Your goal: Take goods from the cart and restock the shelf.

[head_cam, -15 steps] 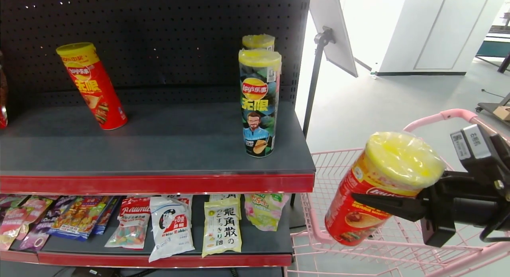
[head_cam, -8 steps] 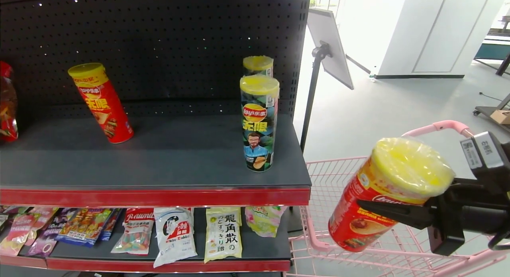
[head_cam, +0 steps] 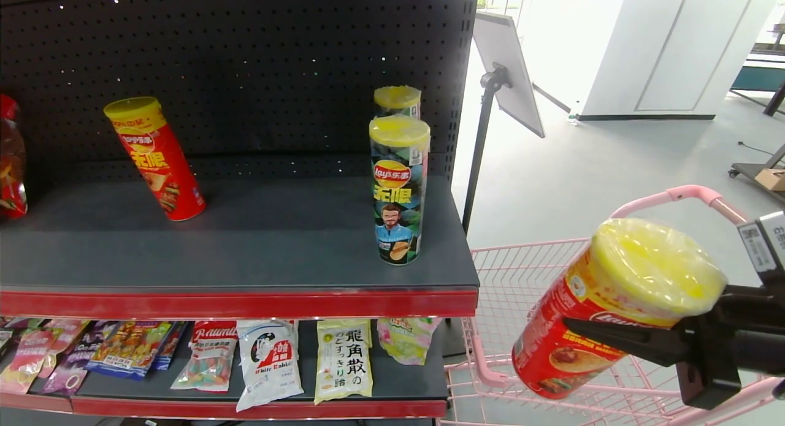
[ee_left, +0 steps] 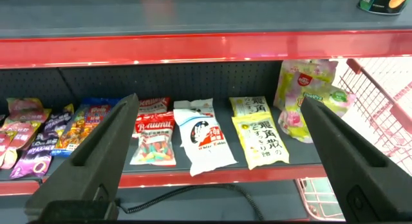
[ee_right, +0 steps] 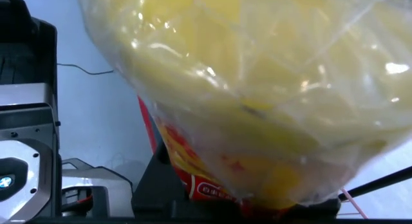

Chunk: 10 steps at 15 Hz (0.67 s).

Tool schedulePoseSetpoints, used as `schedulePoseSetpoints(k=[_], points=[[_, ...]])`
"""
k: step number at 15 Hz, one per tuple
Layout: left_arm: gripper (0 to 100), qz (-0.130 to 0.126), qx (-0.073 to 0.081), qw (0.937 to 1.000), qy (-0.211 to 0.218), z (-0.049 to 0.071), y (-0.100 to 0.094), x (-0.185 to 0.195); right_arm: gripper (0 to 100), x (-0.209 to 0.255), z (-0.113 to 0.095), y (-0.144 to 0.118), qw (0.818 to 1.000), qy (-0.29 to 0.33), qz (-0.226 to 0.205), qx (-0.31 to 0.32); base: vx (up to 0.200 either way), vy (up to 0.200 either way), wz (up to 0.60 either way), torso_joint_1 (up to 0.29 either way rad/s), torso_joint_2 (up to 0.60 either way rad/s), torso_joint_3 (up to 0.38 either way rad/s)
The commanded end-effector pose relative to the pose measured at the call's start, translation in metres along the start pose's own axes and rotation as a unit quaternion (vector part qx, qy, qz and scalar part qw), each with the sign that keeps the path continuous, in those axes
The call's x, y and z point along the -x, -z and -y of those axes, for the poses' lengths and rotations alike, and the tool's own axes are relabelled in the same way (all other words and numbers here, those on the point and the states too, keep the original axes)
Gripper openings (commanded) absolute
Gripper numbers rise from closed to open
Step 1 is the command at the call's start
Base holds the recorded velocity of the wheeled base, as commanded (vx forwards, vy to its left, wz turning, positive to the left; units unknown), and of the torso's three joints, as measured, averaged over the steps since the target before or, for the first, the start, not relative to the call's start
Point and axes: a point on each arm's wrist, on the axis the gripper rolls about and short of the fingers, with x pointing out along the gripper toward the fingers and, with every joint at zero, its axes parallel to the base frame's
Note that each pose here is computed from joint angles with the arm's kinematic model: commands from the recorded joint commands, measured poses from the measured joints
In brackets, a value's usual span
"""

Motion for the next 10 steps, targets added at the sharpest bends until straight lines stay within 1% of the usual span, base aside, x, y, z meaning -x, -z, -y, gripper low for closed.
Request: schedulePoseSetpoints(k=[1, 3, 10], points=[[100, -0.001, 0.0, 1.0, 0.0, 0.0, 0.0, -0.0001, 0, 0.0034, -0.0047, 0.0022, 1.0, 0.0, -0.001, -0.001, 0.0, 0.0, 0.0, 0.0, 0.0, 0.0], [100, -0.001, 0.0, 1.0, 0.0, 0.0, 0.0, -0.0001, 0, 0.0029, -0.0058, 0.0038, 1.0, -0.001, -0.005, -0.002, 0.0, 0.0, 0.0, 0.0, 0.0, 0.0], [100, -0.001, 0.0, 1.0, 0.0, 0.0, 0.0, -0.0001, 0, 0.0037, -0.0057, -0.0057, 1.0, -0.002, 0.011, 0.01, 0.0, 0.0, 0.0, 0.0, 0.0, 0.0]])
